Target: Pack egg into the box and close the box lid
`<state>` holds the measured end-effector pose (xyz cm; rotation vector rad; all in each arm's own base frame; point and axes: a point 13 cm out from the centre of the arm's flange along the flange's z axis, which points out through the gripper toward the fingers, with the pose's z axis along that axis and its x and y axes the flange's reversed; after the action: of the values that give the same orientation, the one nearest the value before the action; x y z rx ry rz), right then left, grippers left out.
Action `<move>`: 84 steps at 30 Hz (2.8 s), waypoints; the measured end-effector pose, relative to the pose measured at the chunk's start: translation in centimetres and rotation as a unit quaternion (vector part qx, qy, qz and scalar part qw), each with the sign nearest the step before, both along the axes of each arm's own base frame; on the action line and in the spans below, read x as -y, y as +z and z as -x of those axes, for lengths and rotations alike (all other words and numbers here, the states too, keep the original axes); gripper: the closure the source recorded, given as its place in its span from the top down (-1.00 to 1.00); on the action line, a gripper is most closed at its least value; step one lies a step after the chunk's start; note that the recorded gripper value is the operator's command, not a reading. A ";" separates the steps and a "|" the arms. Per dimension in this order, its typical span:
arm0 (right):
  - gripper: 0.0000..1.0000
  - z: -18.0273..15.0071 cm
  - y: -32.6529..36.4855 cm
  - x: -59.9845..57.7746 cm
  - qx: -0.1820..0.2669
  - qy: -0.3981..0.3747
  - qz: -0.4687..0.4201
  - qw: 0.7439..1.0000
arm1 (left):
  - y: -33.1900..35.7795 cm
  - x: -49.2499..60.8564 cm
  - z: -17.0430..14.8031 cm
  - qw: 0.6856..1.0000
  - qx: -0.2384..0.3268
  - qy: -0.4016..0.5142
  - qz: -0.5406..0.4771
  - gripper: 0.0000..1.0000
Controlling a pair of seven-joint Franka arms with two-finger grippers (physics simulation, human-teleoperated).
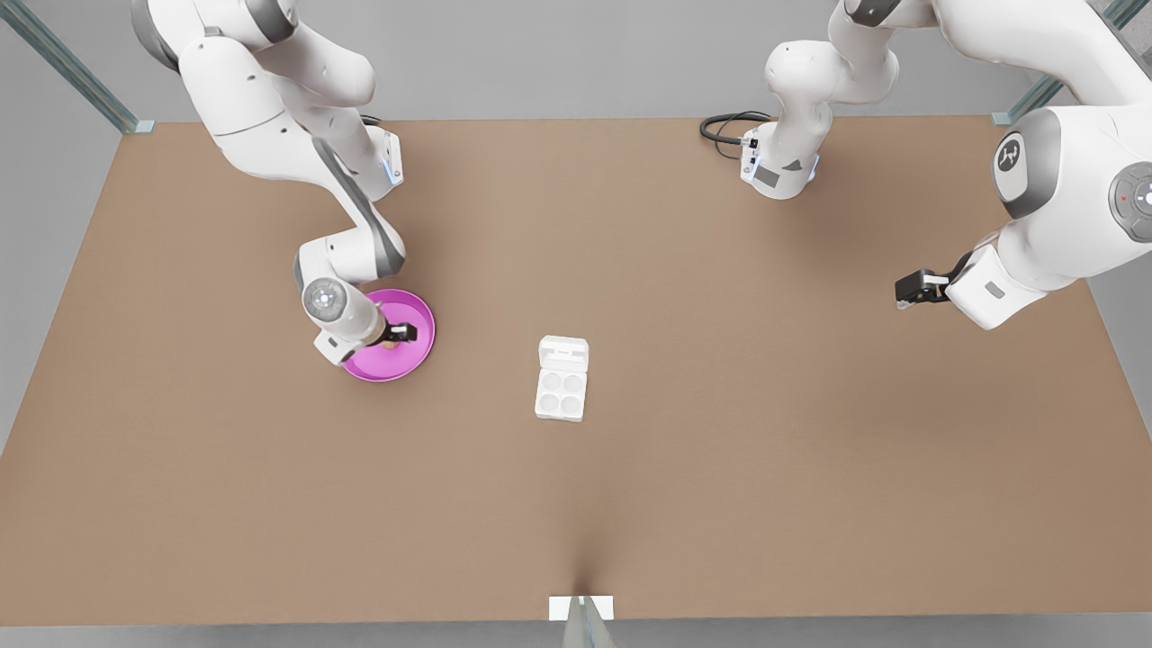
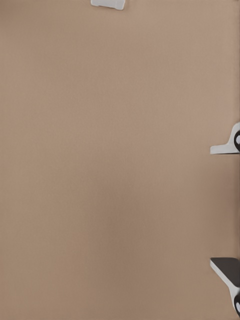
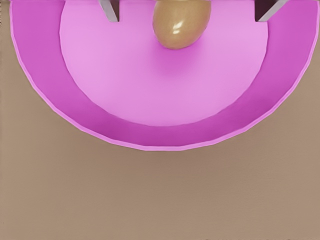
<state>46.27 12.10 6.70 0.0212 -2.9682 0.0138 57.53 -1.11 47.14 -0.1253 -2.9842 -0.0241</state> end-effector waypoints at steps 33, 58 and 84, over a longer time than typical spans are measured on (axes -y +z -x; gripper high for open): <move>-0.21 -6.8 4.1 -2.9 0.047 -0.028 -0.023 0.998 | -0.1 -0.1 0.4 1.000 -0.008 0.000 0.000 1.00; -0.16 -8.6 3.0 -37.4 0.049 -0.008 -0.032 0.998 | -0.3 -0.2 0.3 1.000 -0.009 0.000 0.000 1.00; 1.00 -17.1 39.5 12.3 0.116 -0.207 0.072 0.969 | -11.5 40.0 22.2 0.936 -0.203 -0.282 -0.057 -0.57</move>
<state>63.34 -0.22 46.19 -0.6606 -3.1274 0.1907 35.36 -41.10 35.64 -0.8517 -2.4323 -0.2094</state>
